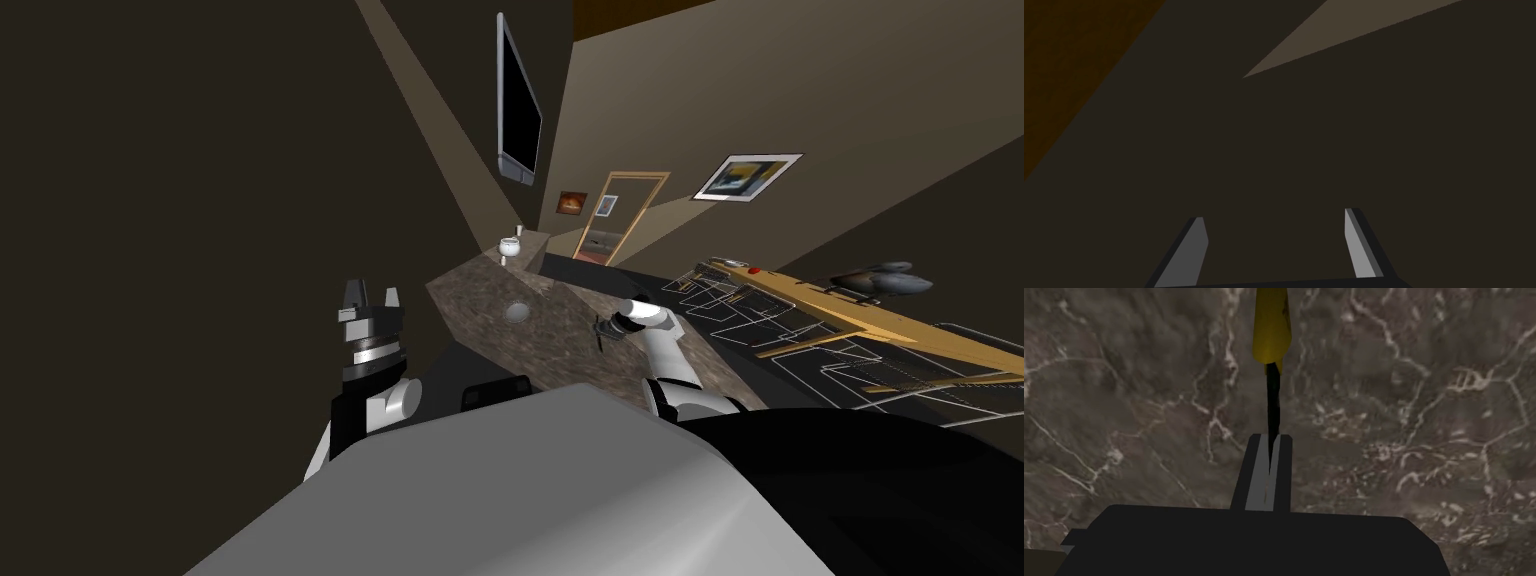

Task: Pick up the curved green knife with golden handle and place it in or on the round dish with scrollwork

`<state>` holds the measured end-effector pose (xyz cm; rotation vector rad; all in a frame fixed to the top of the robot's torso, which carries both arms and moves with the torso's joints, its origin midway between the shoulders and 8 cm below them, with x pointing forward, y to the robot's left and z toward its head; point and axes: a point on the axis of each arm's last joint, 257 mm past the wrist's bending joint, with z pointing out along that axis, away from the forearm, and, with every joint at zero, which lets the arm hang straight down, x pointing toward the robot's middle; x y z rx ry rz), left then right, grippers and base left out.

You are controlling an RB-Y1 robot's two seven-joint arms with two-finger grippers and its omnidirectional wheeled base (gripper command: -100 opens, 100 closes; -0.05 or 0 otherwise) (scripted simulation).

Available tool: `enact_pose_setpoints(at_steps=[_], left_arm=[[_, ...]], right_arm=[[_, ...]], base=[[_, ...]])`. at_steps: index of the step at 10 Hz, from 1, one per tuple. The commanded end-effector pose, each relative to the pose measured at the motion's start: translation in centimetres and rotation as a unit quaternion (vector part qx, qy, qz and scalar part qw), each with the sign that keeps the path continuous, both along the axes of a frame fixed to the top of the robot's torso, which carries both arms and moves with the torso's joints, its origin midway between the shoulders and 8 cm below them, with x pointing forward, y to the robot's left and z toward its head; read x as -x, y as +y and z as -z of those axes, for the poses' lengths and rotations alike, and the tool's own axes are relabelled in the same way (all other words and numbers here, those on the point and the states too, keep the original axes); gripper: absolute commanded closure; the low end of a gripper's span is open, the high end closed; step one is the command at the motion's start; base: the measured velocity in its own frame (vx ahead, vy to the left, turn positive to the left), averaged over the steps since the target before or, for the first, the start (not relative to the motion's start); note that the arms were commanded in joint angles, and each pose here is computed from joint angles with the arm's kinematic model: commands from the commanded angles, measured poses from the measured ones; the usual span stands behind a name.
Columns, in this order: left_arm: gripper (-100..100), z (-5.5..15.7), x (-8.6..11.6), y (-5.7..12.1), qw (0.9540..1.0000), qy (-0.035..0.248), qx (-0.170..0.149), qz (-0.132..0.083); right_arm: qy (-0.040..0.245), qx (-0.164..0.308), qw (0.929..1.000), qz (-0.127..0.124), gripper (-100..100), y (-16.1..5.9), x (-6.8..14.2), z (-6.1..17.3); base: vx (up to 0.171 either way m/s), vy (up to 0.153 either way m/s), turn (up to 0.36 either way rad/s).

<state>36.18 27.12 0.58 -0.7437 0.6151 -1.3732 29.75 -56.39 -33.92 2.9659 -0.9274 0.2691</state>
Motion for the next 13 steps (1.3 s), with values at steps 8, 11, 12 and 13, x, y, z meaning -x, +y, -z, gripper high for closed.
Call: enact_pose_setpoints(at_steps=[8,11,12,13], left_arm=[[0,0.0,0.0,0.0,1.0000,0.000,0.000,0.000],[0,0.0,0.0,0.0,1.0000,0.000,0.000,0.000],[0,0.0,0.0,0.0,1.0000,0.000,0.000,0.000],[0,0.0,0.0,0.0,1.0000,0.000,0.000,0.000]], right_arm=[[0.000,0.000,1.0000,0.003,0,0.0,-0.3,-1.3],[-0.014,0.031,0.9988,0.035,100,-2.1,-1.4,-4.7],[-0.019,0.043,0.9977,0.048,100,-3.0,-1.7,-6.1],[-0.021,0.049,0.9970,0.056,100,-3.4,-1.9,-6.9]], base=[[-0.004,-0.005,0.016],[-0.004,0.043,0.122],[-0.004,0.046,0.120],[0.001,0.046,0.112]])
